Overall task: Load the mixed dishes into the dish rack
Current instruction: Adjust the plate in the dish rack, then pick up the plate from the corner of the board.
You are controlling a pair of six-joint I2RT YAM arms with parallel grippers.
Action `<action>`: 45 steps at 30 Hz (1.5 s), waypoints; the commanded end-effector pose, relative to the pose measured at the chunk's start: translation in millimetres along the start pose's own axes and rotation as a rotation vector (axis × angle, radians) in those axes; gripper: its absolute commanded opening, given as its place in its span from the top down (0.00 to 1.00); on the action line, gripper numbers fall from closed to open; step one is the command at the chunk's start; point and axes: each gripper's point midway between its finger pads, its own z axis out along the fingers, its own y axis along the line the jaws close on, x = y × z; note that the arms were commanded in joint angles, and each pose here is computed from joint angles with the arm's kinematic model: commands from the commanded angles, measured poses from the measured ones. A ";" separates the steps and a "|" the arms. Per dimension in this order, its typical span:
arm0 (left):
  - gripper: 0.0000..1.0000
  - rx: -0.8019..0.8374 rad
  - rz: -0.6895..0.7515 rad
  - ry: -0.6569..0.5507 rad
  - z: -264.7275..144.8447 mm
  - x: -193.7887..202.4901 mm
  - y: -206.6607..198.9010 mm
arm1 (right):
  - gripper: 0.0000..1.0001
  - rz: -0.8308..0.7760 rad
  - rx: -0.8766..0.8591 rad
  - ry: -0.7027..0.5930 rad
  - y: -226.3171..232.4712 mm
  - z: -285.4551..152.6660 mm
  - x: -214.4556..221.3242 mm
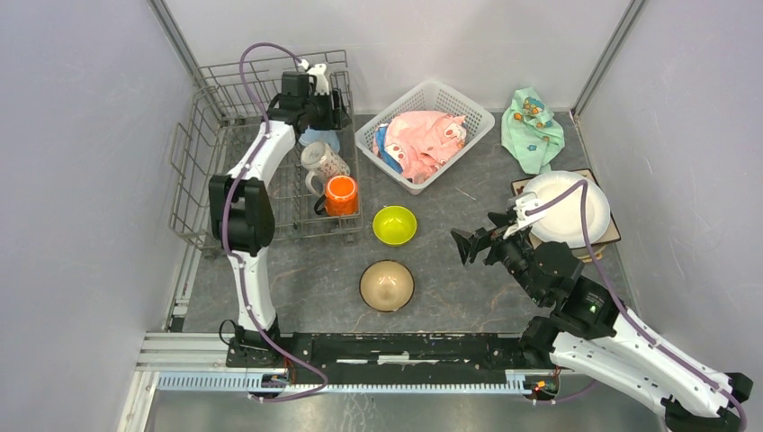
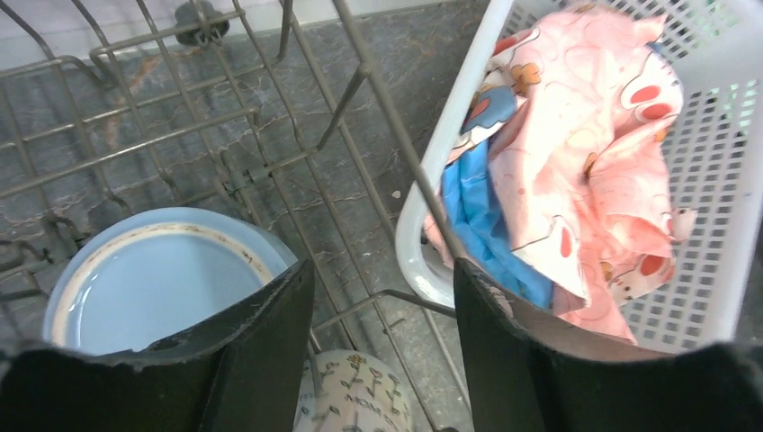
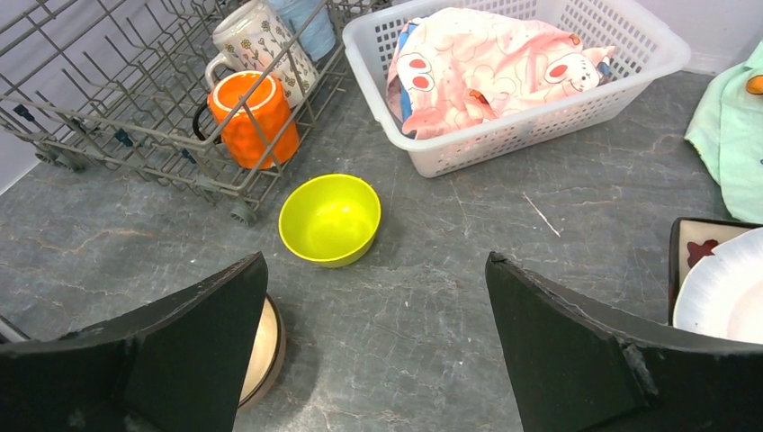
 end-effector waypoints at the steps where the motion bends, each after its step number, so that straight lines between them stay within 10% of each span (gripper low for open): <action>1: 0.33 0.054 0.092 -0.190 -69.3 -86.0 -56.9 | 0.02 0.041 0.019 0.011 0.4 3.7 1.8; 6: 0.01 -0.063 0.108 -0.136 -103.8 -68.4 -44.9 | 0.02 0.077 0.062 0.082 -1.2 8.8 16.7; 29: 0.00 0.118 0.148 -0.211 -289.6 95.0 -133.6 | 0.04 0.147 0.445 0.410 -31.5 23.3 98.6; 35: 0.00 0.231 0.123 -0.461 -313.1 98.7 -147.0 | 0.05 0.227 0.463 0.393 -21.8 40.3 101.7; 45: 0.00 0.326 0.070 -0.482 -313.3 115.2 -157.5 | 0.06 0.256 0.766 0.210 -85.6 34.9 46.0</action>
